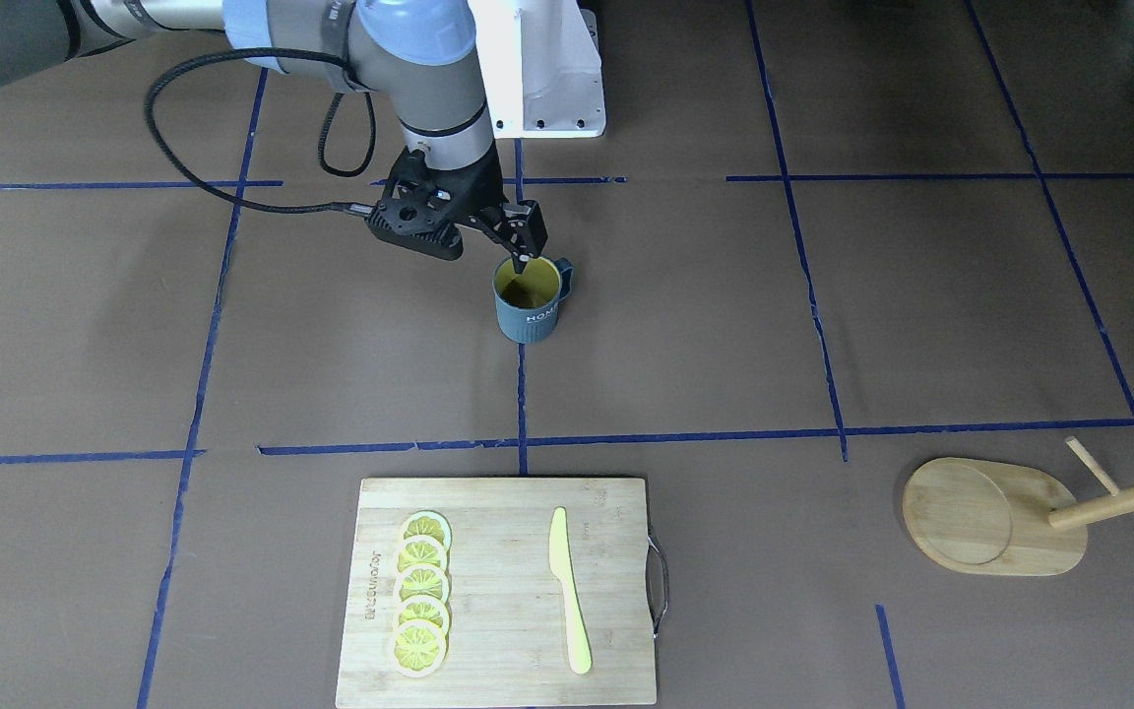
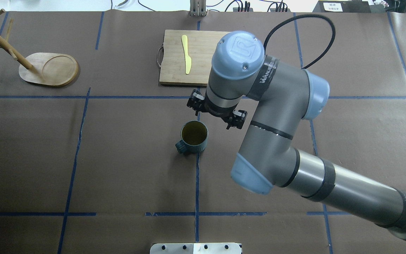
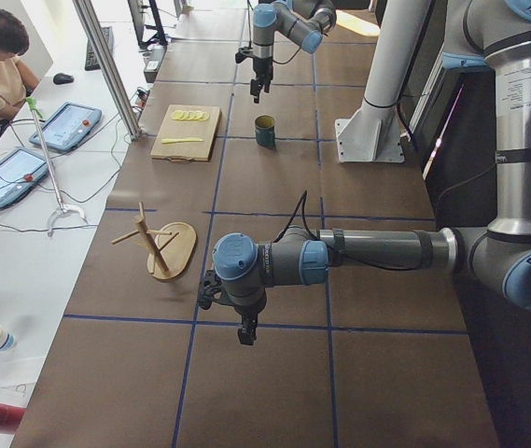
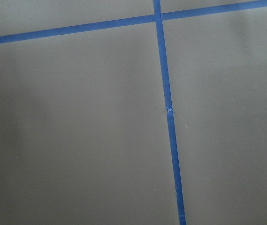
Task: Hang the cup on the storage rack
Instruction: 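Carry the mug with the right gripper to the table center, set it upright, then open the right gripper and withdraw the right arm from the mug, then move the left gripper to the upright mug and grasp its rim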
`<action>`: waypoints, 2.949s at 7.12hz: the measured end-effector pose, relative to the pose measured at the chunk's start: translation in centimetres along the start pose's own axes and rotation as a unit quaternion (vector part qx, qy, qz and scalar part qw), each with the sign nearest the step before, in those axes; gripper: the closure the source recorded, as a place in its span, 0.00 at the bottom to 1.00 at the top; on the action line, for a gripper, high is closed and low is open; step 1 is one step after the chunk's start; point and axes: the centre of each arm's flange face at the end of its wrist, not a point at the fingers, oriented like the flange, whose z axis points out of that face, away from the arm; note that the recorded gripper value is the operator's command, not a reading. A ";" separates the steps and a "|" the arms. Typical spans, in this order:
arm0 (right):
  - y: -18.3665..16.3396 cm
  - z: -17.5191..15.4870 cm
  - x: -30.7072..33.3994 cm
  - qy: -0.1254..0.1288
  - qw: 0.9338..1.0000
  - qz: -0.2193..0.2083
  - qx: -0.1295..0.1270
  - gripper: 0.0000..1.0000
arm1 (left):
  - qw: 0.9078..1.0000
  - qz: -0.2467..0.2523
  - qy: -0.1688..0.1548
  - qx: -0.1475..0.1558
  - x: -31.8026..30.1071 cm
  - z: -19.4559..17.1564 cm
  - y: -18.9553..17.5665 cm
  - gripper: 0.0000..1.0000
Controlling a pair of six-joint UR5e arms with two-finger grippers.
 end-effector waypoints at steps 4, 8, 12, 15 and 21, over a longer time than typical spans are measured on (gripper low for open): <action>-17.6 -2.3 19.2 0.055 0.981 -0.184 -0.010 0.00 | 1.000 0.007 -0.003 0.009 0.8 -0.9 -1.2 0.00; -25.6 -4.2 43.4 0.093 0.943 -0.316 -0.050 0.00 | 0.998 0.043 -0.011 0.053 2.9 -3.5 -5.4 0.00; -24.0 -7.8 62.1 0.089 0.945 -0.309 -0.057 0.00 | 0.996 0.036 0.000 0.082 6.5 -4.8 -7.6 0.00; -22.7 -9.0 64.1 0.088 0.953 -0.289 -0.041 0.00 | 0.971 0.191 0.066 0.130 18.0 -2.0 -9.6 0.00; -22.7 -9.0 64.3 0.088 0.953 -0.286 -0.040 0.00 | 0.858 0.390 0.157 0.294 48.4 7.4 -7.8 0.00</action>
